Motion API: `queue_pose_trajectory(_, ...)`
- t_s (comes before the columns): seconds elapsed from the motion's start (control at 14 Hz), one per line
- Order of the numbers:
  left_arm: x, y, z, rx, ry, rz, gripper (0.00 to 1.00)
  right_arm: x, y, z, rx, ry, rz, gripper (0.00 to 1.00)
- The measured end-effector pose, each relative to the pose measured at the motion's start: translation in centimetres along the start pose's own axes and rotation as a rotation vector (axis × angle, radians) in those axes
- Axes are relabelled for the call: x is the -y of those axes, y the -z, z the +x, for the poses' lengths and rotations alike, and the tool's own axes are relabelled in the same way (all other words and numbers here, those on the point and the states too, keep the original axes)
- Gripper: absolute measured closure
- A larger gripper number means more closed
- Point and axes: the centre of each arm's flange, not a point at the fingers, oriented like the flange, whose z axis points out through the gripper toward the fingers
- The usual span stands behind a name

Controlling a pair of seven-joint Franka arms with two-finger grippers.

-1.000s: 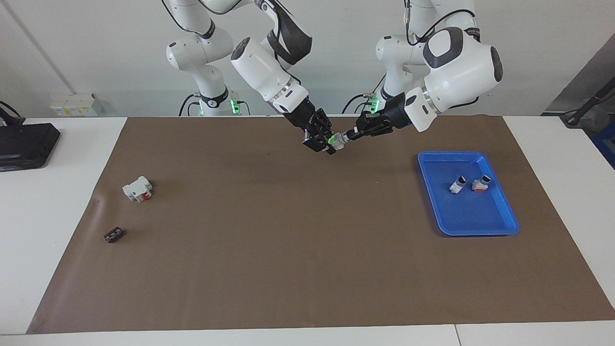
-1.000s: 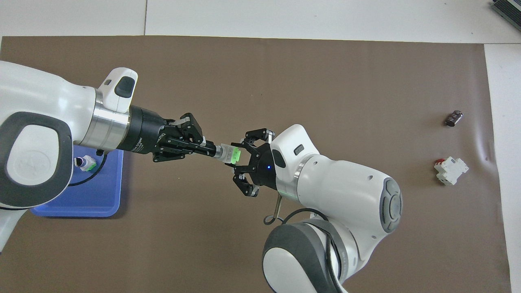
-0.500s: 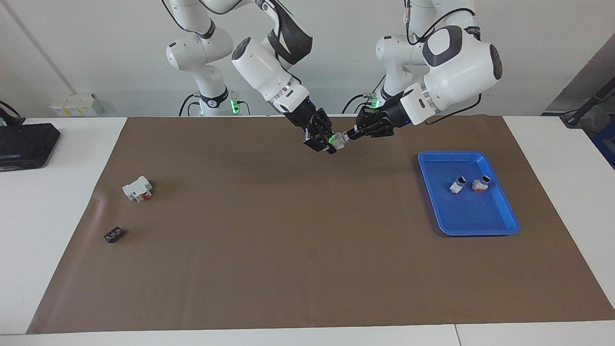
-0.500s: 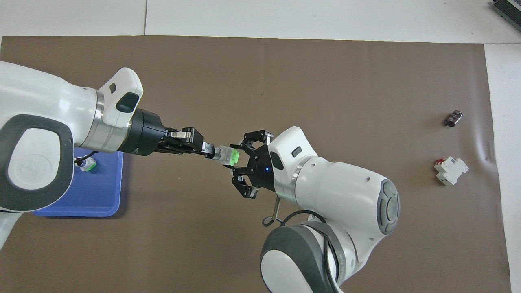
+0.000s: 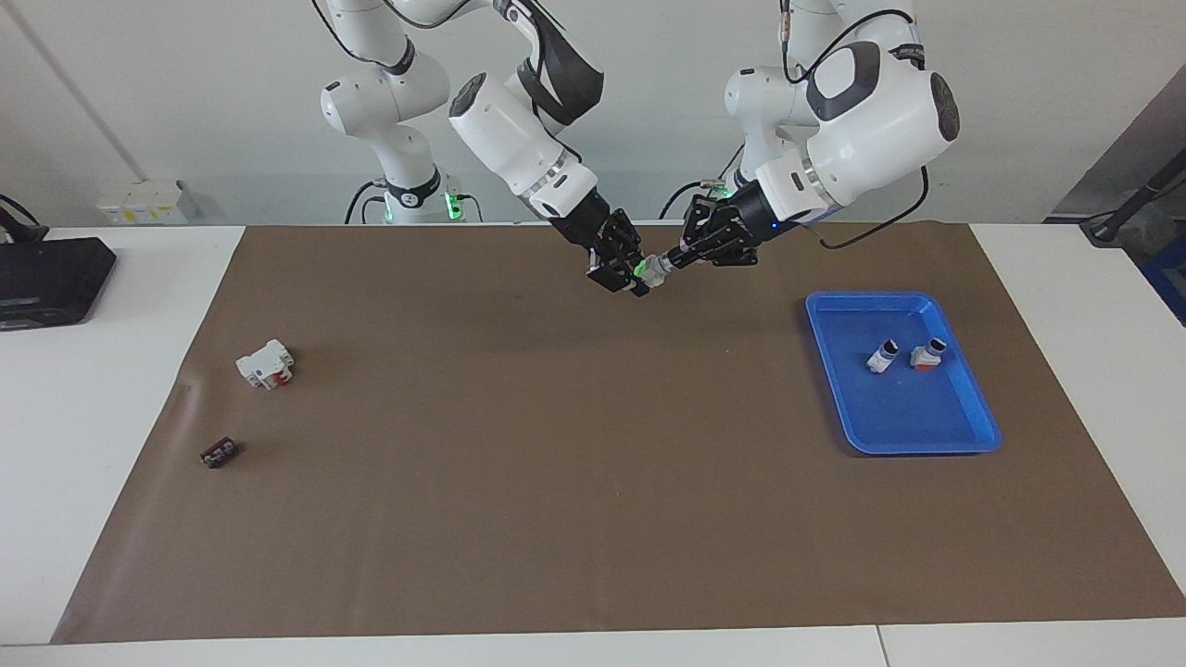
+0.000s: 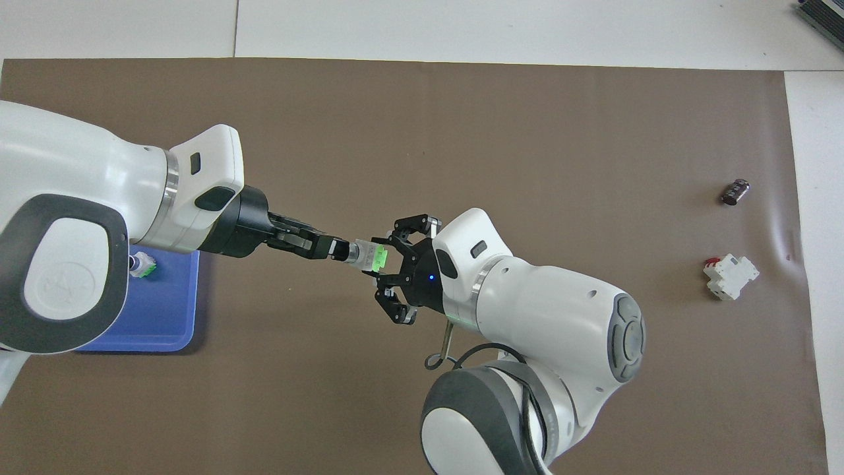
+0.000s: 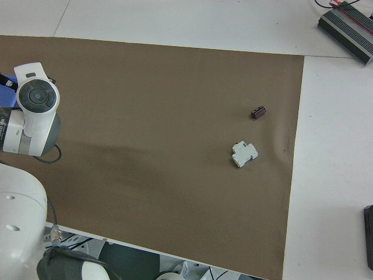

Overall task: Turn and place switch with both arms
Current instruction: 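Open the right gripper and release the switch to the left gripper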

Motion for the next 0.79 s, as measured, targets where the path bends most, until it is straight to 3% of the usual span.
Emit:
queue_pose_trajectory(0.43, 0.1, 0.4, -0.9, 0.064, -0.202, 0.026, 0.90, 1.3, -0.8, 0.5, 0.001, 0.017, 0.023, 0.58)
queue_pose_trajectory(0.79, 0.6, 0.8, -1.5, 0.098, -0.251, 0.020, 0.90, 2.0, -1.1, 1.0, 0.000, 0.027, 0.034, 0.58)
